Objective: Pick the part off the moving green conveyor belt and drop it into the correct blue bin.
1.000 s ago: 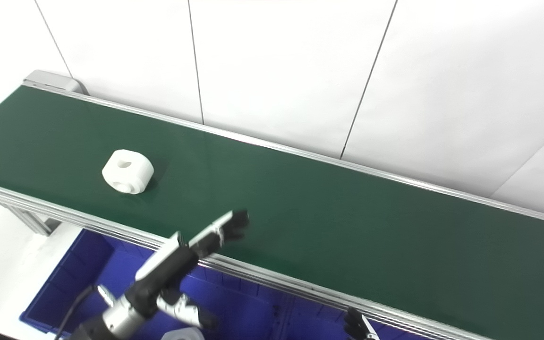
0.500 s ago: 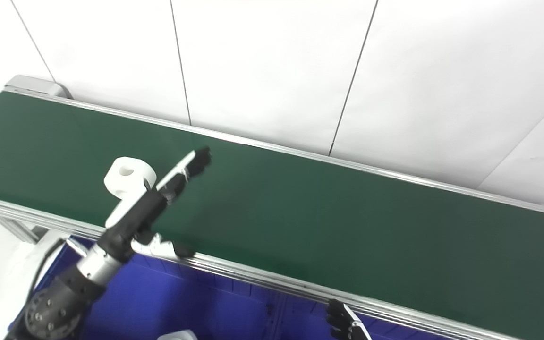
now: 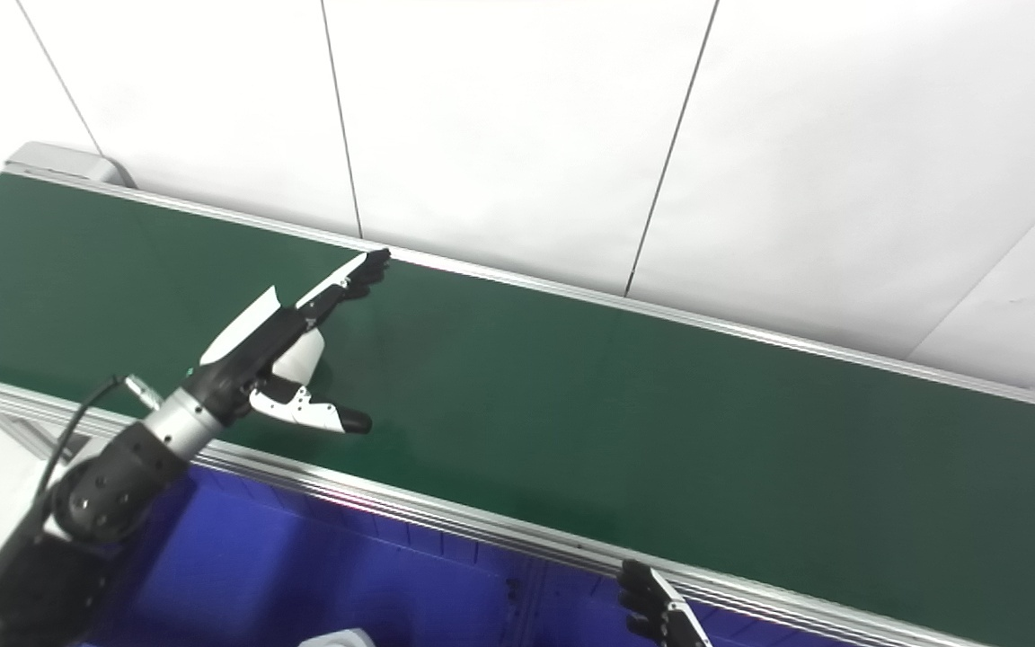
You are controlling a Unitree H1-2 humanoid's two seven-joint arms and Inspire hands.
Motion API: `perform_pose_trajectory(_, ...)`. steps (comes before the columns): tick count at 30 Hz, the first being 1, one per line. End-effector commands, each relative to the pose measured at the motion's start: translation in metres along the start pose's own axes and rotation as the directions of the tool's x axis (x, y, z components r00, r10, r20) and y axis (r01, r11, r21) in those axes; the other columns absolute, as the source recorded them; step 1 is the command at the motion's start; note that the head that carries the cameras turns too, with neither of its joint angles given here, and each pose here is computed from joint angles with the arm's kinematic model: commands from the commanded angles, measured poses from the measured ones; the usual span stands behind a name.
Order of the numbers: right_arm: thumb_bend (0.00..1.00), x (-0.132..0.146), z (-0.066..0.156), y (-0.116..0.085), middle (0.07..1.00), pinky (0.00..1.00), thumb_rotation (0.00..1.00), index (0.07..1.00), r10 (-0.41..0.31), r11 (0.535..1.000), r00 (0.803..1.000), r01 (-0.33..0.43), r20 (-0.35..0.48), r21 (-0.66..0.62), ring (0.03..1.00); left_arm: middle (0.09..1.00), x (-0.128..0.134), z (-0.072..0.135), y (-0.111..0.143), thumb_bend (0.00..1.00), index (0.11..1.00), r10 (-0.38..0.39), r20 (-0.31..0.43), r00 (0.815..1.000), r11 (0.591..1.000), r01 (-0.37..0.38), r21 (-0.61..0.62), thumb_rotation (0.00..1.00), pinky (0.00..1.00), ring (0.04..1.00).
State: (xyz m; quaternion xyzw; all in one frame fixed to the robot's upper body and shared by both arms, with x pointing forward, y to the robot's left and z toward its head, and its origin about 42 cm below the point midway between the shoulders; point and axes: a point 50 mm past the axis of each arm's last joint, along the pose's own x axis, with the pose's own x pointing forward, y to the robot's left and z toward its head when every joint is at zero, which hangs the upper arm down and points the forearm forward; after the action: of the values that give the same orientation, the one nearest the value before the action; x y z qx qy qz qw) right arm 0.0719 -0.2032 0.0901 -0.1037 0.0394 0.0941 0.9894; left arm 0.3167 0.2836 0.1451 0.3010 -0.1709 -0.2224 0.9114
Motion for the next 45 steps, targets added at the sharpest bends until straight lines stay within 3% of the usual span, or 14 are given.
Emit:
perform_pose_trajectory(1, 0.96, 0.001, 0.004, 0.0, 0.834, 0.74, 0.27, 0.847, -0.009, 1.0, 0.999, 0.009, 0.037, -0.01, 0.808, 0.987, 0.014, 0.005, 0.023, 0.7, 0.986, 0.002, 0.072, 0.997, 0.996, -0.008, 0.085, 0.37, 0.93, 0.966)
perform_pose_trajectory(5, 0.96, 0.002, 0.004, 0.0, 0.832, 0.74, 0.28, 0.845, -0.007, 1.0, 0.999, 0.007, 0.039, -0.013, 0.806, 0.993, 0.02, -0.003, 0.037, 0.71, 0.992, -0.019, 0.055, 0.998, 0.99, 0.011, 0.143, 0.27, 0.93, 0.967)
perform_pose_trajectory(17, 0.95, 0.003, 0.003, -0.001, 0.832, 0.74, 0.27, 0.85, -0.001, 1.0, 1.0, 0.0, 0.031, 0.001, 0.804, 0.966, 0.027, -0.014, 0.049, 0.77, 0.989, -0.026, 0.004, 1.0, 0.925, 0.023, 0.38, 0.16, 0.89, 0.931)
perform_pose_trajectory(26, 0.95, 0.003, 0.002, 0.0, 0.834, 0.73, 0.26, 0.85, -0.003, 1.0, 0.999, 0.002, 0.033, 0.013, 0.806, 0.953, 0.028, -0.026, 0.035, 0.86, 0.977, -0.054, -0.057, 0.997, 0.897, 0.074, 0.436, 0.03, 0.92, 0.924)
perform_pose_trajectory(33, 0.95, 0.002, 0.003, -0.001, 0.841, 0.77, 0.24, 0.853, -0.002, 1.0, 0.999, 0.001, 0.033, 0.026, 0.82, 0.915, 0.028, -0.04, 0.001, 0.8, 0.931, -0.026, -0.076, 0.997, 0.933, 0.051, 0.356, 0.0, 0.89, 0.891)
perform_pose_trajectory(42, 0.94, 0.0, 0.005, -0.001, 0.841, 0.77, 0.25, 0.857, 0.0, 1.0, 0.999, -0.001, 0.037, 0.026, 0.817, 0.792, 0.038, -0.035, -0.038, 0.72, 0.801, -0.009, -0.035, 0.999, 0.957, 0.019, 0.29, 0.0, 0.63, 0.72)
perform_pose_trajectory(45, 0.94, 0.0, 0.005, 0.0, 0.839, 0.75, 0.24, 0.855, -0.003, 1.0, 0.999, 0.002, 0.035, 0.026, 0.811, 0.665, 0.041, -0.033, -0.046, 0.65, 0.683, 0.008, -0.027, 1.0, 0.968, -0.001, 0.252, 0.0, 0.53, 0.607)
